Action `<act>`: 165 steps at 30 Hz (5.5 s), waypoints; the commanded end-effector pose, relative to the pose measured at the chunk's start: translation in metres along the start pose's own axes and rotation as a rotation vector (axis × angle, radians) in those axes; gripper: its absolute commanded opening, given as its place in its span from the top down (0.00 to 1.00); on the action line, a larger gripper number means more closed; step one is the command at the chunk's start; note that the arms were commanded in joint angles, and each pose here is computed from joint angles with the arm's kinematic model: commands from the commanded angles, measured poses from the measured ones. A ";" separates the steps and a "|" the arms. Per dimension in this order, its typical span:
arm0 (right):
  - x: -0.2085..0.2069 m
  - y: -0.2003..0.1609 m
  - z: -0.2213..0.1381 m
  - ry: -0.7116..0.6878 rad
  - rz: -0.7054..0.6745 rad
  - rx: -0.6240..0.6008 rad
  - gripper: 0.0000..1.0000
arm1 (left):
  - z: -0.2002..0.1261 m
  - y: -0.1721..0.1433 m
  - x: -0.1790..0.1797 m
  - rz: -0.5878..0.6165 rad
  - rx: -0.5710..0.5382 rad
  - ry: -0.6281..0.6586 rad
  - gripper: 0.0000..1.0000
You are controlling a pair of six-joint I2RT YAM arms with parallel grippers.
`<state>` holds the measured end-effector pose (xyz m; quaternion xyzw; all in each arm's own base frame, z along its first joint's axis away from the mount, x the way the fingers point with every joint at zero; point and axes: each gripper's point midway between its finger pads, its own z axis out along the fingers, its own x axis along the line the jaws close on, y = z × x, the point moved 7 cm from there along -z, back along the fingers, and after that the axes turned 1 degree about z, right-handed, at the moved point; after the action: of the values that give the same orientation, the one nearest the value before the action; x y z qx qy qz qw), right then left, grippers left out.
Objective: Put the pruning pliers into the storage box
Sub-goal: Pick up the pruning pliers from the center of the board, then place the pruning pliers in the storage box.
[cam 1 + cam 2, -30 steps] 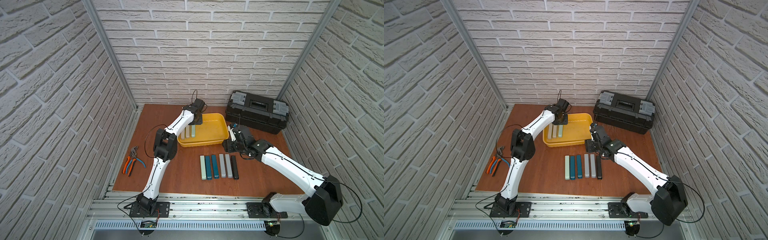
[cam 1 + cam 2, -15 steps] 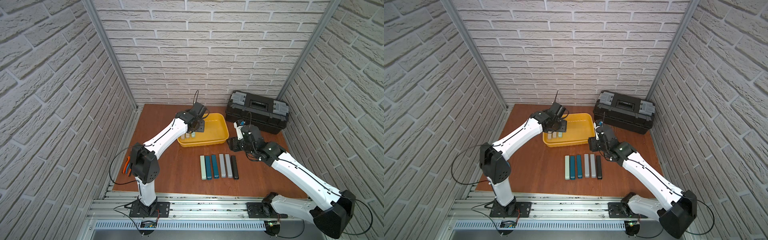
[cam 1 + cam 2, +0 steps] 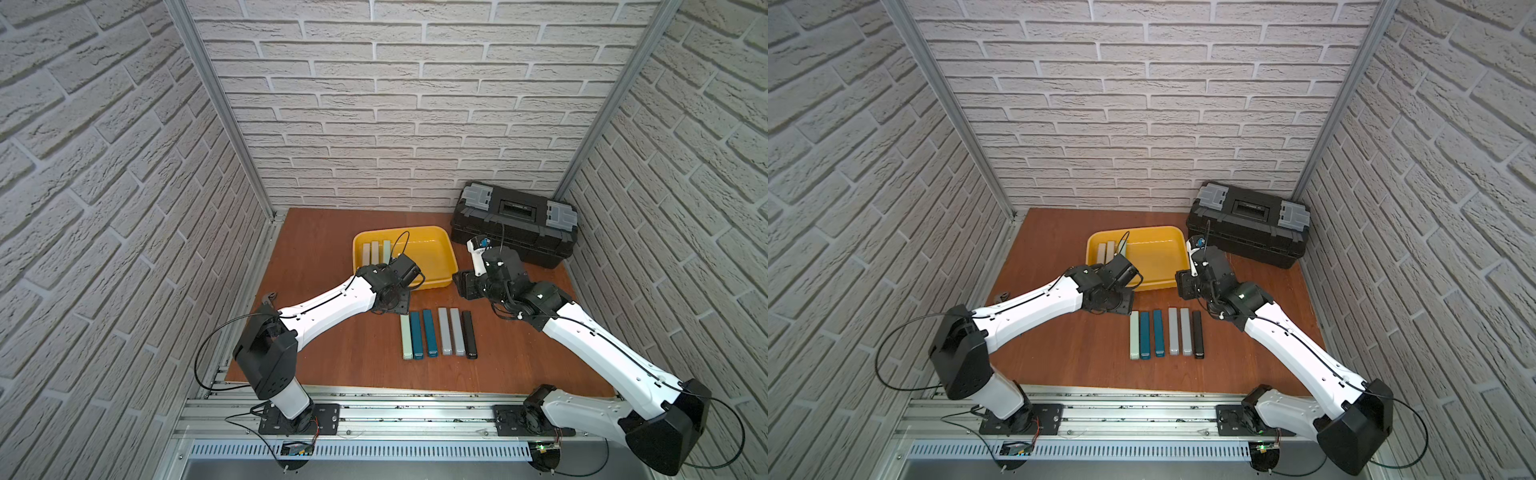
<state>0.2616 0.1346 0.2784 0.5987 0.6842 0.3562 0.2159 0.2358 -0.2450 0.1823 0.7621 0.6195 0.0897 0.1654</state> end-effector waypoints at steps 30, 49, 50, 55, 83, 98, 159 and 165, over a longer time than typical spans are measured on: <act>0.005 -0.024 0.027 0.033 0.054 0.078 0.36 | 0.058 -0.043 -0.021 -0.122 0.105 -0.016 0.35; 0.005 -0.026 0.030 0.029 0.055 0.084 0.36 | 0.069 -0.045 -0.014 -0.129 0.152 0.056 0.35; 0.004 -0.027 0.030 0.029 0.053 0.085 0.36 | 0.070 -0.046 -0.014 -0.129 0.154 0.058 0.36; 0.005 -0.028 0.032 0.029 0.054 0.092 0.36 | 0.071 -0.047 -0.011 -0.132 0.158 0.069 0.36; 0.010 -0.023 0.036 0.065 0.088 0.083 0.36 | 0.083 -0.046 -0.007 -0.083 0.187 0.156 0.72; 0.012 -0.013 0.027 0.075 0.070 0.063 0.36 | 0.011 0.001 -0.002 -0.120 0.075 0.100 0.75; 0.010 -0.031 0.043 0.038 0.049 0.126 0.37 | 0.161 0.211 0.053 -0.187 -0.035 0.176 0.71; 0.012 -0.032 0.051 0.043 0.032 0.129 0.37 | 0.165 0.205 0.066 -0.195 -0.011 0.211 0.71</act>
<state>0.2720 0.1513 0.2262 0.6237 0.6966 0.3184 0.1560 0.4922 -0.2547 0.1074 0.6903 0.6974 0.1391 0.1335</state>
